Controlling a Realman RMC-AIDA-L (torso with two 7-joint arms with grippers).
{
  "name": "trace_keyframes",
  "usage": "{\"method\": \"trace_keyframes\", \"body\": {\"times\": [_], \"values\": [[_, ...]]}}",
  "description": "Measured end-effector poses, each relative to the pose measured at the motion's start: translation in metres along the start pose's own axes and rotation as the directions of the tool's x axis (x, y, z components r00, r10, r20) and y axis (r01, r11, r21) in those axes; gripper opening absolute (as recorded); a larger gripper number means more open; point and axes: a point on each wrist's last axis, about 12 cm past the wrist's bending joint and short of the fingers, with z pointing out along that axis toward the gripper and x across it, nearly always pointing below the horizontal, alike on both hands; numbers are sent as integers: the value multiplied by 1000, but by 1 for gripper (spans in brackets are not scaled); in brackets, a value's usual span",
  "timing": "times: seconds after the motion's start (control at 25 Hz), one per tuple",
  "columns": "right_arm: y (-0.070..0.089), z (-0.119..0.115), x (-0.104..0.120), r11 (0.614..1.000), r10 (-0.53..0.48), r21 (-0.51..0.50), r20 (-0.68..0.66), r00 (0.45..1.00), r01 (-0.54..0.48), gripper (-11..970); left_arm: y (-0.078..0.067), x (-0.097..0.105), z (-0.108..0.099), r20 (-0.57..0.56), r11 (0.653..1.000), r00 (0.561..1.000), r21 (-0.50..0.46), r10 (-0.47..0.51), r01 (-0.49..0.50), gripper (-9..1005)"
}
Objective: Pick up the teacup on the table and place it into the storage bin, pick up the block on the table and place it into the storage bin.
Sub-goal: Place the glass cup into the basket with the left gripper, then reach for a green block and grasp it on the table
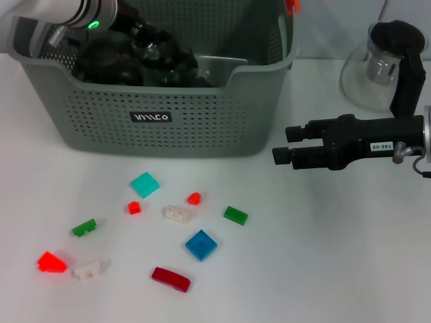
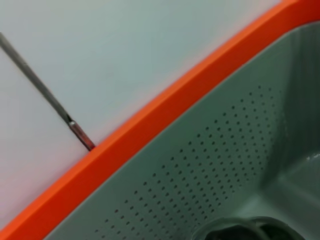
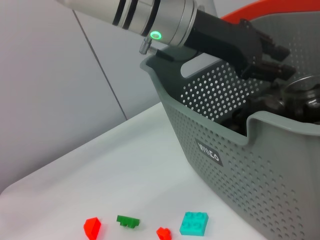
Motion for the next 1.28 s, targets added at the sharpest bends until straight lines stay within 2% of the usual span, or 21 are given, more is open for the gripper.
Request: {"method": "trace_keyframes", "body": {"times": [0.24, 0.48, 0.6, 0.72, 0.76, 0.8, 0.96, 1.08, 1.28], "values": [[0, 0, 0, 1000, -1, 0, 1, 1000, 1, 703, 15, -11, -15, 45, 999, 999, -40, -12, 14, 458], [0, -1, 0, 1000, -4, -4, 2, 1000, 4, 703, 36, -24, -52, 94, 995, 993, -53, -74, 80, 685], [1, -1, 0, 1000, -13, -10, 0, 1000, 13, 703, 37, -25, -72, 123, 994, 986, 2, -112, 113, 795], [1, -2, 0, 1000, -18, -14, -1, 1000, 18, 703, 32, -26, -95, 168, 986, 974, 98, -149, 133, 794], [1, -3, 0, 1000, -19, -18, -2, 1000, 19, 703, 28, -25, -109, 194, 974, 965, 177, -174, 140, 794], [1, -3, -1, 1000, -20, -20, -2, 1000, 20, 703, 28, -25, -109, 194, 974, 965, 177, -174, 140, 793], [3, -5, -1, 999, -32, -37, -5, 999, 32, 703, 21, -14, -138, 248, 923, 945, 369, -213, 112, 792], [4, -7, 0, 998, -35, -48, -12, 999, 35, 703, 8, 3, -161, 296, 855, 934, 518, -201, 20, 791], [5, -12, -1, 997, -43, -66, -23, 999, 42, 703, -9, 31, -175, 345, 778, 924, 622, -167, -92, 790]]}}
